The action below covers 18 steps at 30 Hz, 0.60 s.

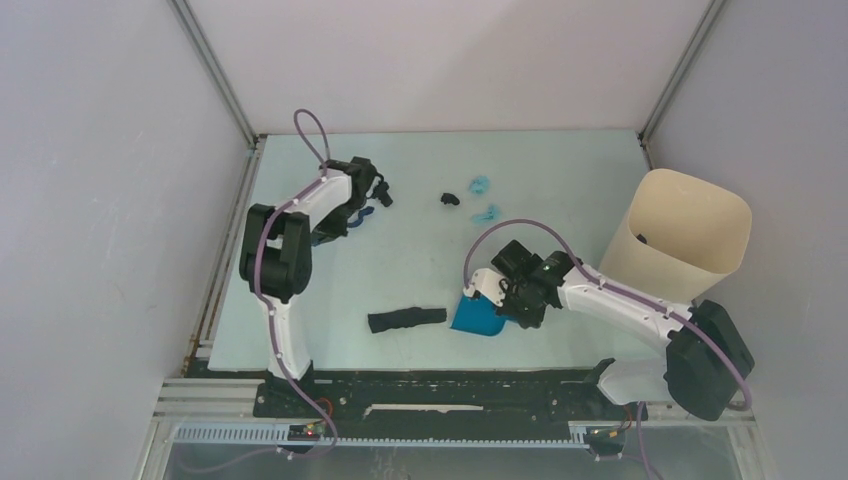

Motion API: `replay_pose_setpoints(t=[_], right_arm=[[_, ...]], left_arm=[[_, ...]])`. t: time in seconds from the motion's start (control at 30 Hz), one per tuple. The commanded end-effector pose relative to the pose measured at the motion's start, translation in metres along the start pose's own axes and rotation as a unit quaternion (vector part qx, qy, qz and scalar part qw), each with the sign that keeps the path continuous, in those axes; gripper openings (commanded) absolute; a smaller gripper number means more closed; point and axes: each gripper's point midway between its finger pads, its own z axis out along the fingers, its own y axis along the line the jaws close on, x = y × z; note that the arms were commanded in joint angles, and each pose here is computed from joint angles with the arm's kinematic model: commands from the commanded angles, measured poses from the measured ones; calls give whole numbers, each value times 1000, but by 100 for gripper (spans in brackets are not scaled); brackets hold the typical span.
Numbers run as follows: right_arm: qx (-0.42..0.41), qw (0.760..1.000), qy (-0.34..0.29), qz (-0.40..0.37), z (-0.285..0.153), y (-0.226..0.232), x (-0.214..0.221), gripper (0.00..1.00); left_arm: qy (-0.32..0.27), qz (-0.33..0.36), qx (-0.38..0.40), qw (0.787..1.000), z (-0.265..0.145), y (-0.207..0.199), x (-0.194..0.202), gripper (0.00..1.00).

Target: Sweep away the paper scraps from the table

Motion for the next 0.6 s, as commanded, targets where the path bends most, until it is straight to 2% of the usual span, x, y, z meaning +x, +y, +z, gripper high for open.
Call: replay_pose_setpoints(t=[0.0,0.17,0.3,0.4,0.47,0.57], right_arm=[[19,1000,10,-3,-1,-2,9,0],[30,999,33,-6,8,-5,23,0],[29,998,51,-7,13,-4,31,0],[28,998,60,-10,16,-3,32,0],[29,997,68,-13,17,-2,33,0],[26,996,80,-16,18,1,36,0]], left_arm=[[-23,-8,142,990,-55,-44,12,0],[-32,37,222,974,-104,-86,50,0],[-66,83,264,959,-151,-112,69,0],[-87,107,331,933,-192,-137,80,0],[-93,119,388,909,-220,-152,86,0],[-106,124,430,888,-248,-154,88,0]])
